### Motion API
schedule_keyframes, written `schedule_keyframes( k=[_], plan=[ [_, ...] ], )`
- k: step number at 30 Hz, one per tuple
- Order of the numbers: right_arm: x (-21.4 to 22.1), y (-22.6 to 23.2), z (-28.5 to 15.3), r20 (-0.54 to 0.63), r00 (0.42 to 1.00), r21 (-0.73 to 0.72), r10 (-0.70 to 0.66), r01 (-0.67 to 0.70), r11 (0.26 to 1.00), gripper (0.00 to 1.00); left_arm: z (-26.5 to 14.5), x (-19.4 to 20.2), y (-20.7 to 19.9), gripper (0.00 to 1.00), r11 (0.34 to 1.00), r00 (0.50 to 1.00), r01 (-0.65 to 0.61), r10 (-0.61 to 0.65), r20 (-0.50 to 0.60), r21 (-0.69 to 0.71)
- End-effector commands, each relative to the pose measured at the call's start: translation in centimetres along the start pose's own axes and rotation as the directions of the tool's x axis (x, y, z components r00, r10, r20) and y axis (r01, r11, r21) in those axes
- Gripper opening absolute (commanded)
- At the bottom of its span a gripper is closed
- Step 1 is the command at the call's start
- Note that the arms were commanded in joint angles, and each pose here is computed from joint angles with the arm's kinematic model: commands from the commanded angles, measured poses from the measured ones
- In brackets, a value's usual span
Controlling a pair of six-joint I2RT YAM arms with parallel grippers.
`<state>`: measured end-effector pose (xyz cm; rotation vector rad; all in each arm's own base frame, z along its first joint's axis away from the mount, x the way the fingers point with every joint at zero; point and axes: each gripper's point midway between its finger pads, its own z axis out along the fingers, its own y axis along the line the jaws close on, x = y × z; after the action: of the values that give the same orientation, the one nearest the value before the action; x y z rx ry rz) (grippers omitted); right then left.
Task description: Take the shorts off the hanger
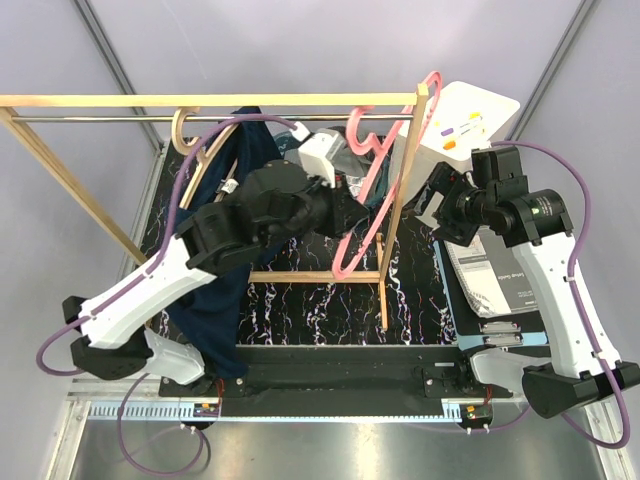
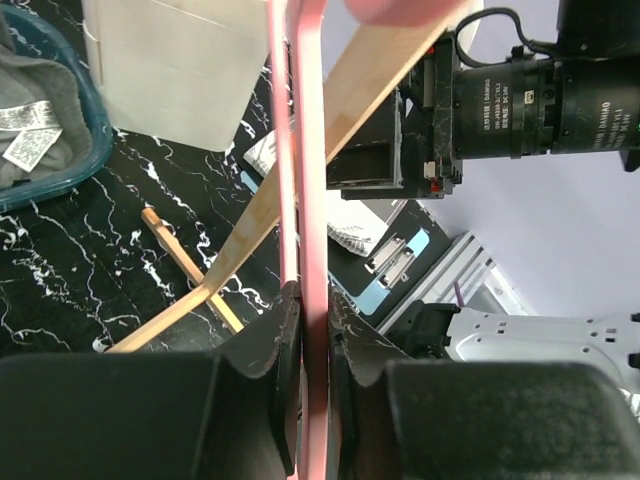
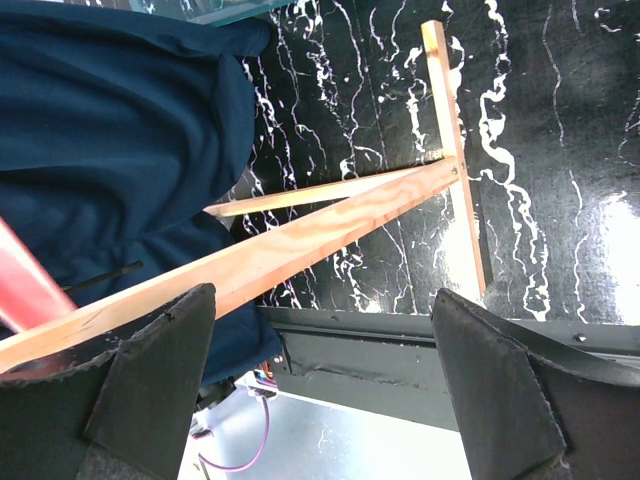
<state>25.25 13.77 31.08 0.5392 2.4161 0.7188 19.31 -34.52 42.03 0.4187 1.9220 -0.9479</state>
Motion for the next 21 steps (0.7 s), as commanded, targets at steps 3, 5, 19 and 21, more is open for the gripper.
schedule_keyframes(
  k=[3, 5, 19, 21],
  plan=[
    [-0.6, 0.6, -1.7, 0.057, 0.998, -0.026, 0.007, -0.006, 1.000, 0.97, 0.7, -2.6, -2.6, 0.14, 0.998, 0.996, -0.055, 0.051, 0.080, 0.044],
    [-0.5, 0.7, -1.8, 0.055, 0.998, -0.031, 0.010, -0.008, 1.000, 0.97, 1.0, -2.2, -3.0, 0.15, 0.997, 0.995, -0.067, 0.064, 0.070, 0.048],
    [-0.1, 1.0, -1.0, 0.028, 0.999, -0.057, 0.016, -0.014, 0.998, 0.97, -6.6, -4.0, -2.0, 0.72, 0.995, 0.987, -0.078, 0.067, 0.149, 0.070],
    [0.0, 0.9, -0.7, 0.022, 1.000, -0.059, 0.012, -0.010, 0.998, 0.97, -8.5, -4.7, -2.1, 0.72, 0.993, 0.985, -0.073, 0.058, 0.161, 0.089]
  ],
)
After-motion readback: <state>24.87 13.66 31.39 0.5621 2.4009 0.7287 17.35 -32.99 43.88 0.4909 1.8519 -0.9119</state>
